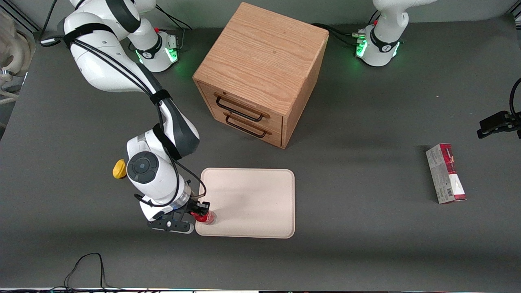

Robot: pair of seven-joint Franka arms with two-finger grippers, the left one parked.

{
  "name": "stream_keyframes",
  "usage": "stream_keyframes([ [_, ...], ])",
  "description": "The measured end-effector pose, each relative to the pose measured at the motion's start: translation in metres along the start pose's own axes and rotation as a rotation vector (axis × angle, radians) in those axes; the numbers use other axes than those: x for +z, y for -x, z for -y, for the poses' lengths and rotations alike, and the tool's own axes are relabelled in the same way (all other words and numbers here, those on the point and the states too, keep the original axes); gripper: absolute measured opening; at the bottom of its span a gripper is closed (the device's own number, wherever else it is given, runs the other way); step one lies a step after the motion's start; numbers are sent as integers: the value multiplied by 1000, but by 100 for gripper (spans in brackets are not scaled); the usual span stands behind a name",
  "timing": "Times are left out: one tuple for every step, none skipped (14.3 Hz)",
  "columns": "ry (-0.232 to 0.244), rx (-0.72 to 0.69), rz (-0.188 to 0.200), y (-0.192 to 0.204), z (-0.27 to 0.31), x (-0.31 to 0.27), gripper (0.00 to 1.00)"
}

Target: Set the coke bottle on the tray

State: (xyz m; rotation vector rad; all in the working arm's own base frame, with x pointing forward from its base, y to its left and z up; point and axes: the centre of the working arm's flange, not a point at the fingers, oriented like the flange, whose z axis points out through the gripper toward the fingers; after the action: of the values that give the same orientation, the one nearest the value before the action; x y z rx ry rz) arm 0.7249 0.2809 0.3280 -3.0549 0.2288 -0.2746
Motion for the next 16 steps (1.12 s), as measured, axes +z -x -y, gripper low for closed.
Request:
stream_keyframes([
  [-1,-3,-7,0,0,0,44],
  [2,-6,-12,-1,0,0,51],
  [2,-11,-23,-2,1,-1,59],
  [-4,-12,-36,-3,1,-2,67],
  [-12,-7,-49,-5,2,-5,76],
  [-17,0,-58,-6,2,-9,88],
  [-20,3,-68,-8,2,-15,96],
  [-16,2,-76,-10,1,-26,100],
  [2,3,-68,-11,-2,-40,100],
  [34,-1,-46,-11,-8,-57,100],
  [68,-16,-19,-10,-16,-78,100],
  [101,-44,8,-8,-26,-102,100],
  [131,-72,32,-6,-37,-127,100],
  [165,-105,64,-1,-65,-170,100],
  [168,-108,77,2,-79,-184,100],
  [168,-115,103,6,-98,-197,100],
])
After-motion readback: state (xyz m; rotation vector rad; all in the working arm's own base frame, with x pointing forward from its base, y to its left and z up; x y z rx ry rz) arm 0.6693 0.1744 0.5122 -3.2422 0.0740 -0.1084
